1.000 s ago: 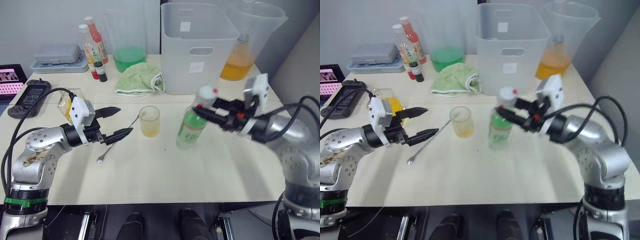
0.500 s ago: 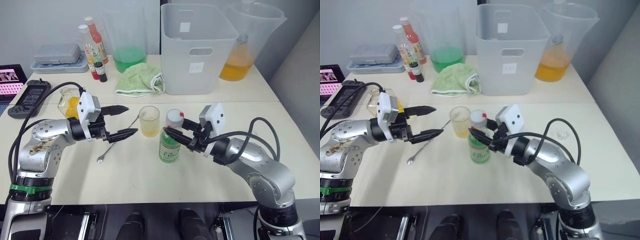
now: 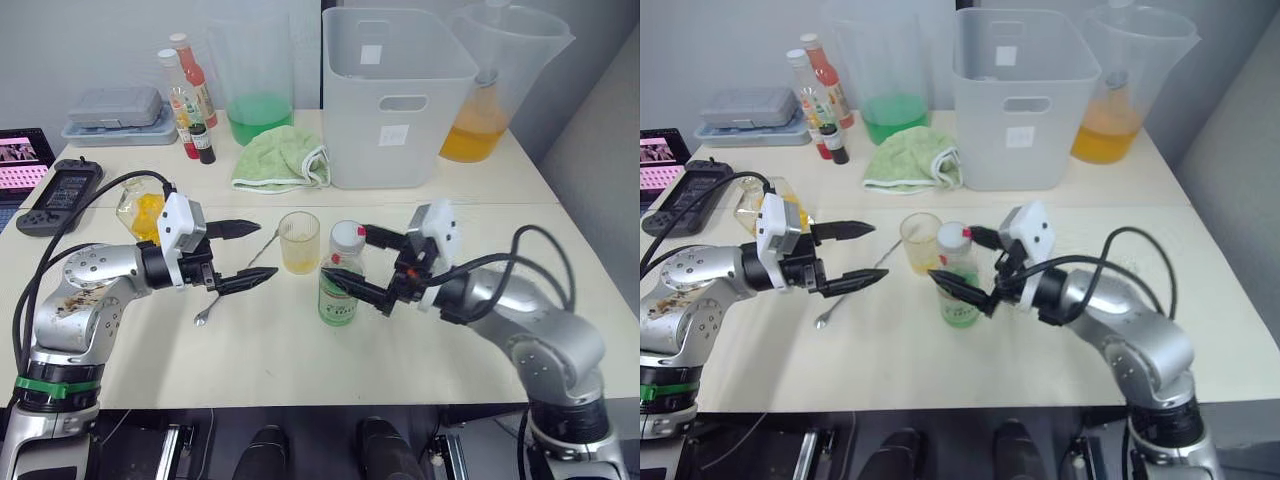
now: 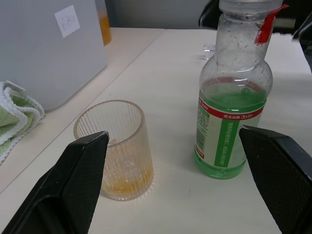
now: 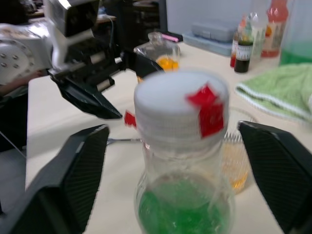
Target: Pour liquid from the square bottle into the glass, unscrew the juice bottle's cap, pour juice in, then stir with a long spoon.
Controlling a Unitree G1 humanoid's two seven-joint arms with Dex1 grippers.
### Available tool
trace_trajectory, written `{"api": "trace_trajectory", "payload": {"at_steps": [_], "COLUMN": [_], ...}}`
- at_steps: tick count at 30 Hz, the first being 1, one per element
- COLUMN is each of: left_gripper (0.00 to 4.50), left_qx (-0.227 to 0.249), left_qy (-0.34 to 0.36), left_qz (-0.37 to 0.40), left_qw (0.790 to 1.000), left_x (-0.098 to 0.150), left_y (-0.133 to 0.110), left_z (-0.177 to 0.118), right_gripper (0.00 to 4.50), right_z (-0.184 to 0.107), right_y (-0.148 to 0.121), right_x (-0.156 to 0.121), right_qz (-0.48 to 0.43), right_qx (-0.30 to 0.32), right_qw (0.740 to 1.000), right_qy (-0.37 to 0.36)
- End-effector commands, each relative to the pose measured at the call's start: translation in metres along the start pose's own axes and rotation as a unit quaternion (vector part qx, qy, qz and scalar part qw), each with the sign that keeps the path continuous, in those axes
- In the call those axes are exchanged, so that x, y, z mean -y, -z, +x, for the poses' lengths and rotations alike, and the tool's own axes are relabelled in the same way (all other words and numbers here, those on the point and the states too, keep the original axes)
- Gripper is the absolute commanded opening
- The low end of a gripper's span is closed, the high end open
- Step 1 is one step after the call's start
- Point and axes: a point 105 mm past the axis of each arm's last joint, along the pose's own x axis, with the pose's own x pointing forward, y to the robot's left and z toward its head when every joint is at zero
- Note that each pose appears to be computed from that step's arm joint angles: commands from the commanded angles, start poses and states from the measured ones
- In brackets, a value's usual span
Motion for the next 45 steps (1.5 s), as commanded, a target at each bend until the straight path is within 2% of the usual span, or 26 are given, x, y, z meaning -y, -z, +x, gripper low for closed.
{"api": "trace_trajectory", "payload": {"at_steps": [1,6,9,13,17,23,30,33,40,45], "left_gripper": [4.5,4.5,4.5,4.5,4.5,4.5,4.5,4.5,4.5,4.5], "left_qx": [0.016,0.019,0.019,0.015,0.004,0.001,-0.001,-0.002,-0.001,0.002], "left_qy": [-0.005,-0.015,-0.018,-0.027,-0.047,-0.062,-0.071,-0.073,-0.069,-0.059], "left_qz": [0.022,0.027,0.024,0.017,0.015,0.015,0.019,0.021,0.022,0.022], "left_qw": [1.0,0.999,0.999,0.999,0.999,0.998,0.997,0.997,0.997,0.998], "left_x": [0.001,0.006,0.012,0.022,0.027,0.03,0.03,0.028,0.025,0.026], "left_y": [-0.014,-0.018,-0.019,-0.021,-0.02,-0.021,-0.023,-0.023,-0.021,-0.02], "left_z": [-0.004,-0.008,-0.011,-0.016,-0.022,-0.025,-0.025,-0.024,-0.02,-0.017], "right_gripper": [4.45,4.45,4.45,4.45,4.45,4.45,4.45,3.71,1.36,1.28], "right_z": [-0.019,-0.035,-0.029,-0.016,0.006,0.022,0.033,0.033,0.032,0.016], "right_y": [0.0,-0.001,-0.003,-0.006,-0.007,-0.003,-0.002,-0.002,0.003,-0.007], "right_x": [0.01,0.033,0.036,0.037,0.046,0.055,0.048,0.042,0.034,0.03], "right_qz": [-0.044,-0.063,-0.088,-0.077,-0.07,-0.071,-0.067,-0.061,-0.043,-0.031], "right_qx": [-0.021,-0.055,-0.056,-0.043,-0.026,-0.022,-0.013,-0.011,-0.011,0.003], "right_qw": [0.997,0.982,0.971,0.958,0.955,0.954,0.945,0.941,0.938,0.945], "right_qy": [-0.061,-0.169,-0.216,-0.273,-0.287,-0.29,-0.319,-0.331,-0.345,-0.327]}}
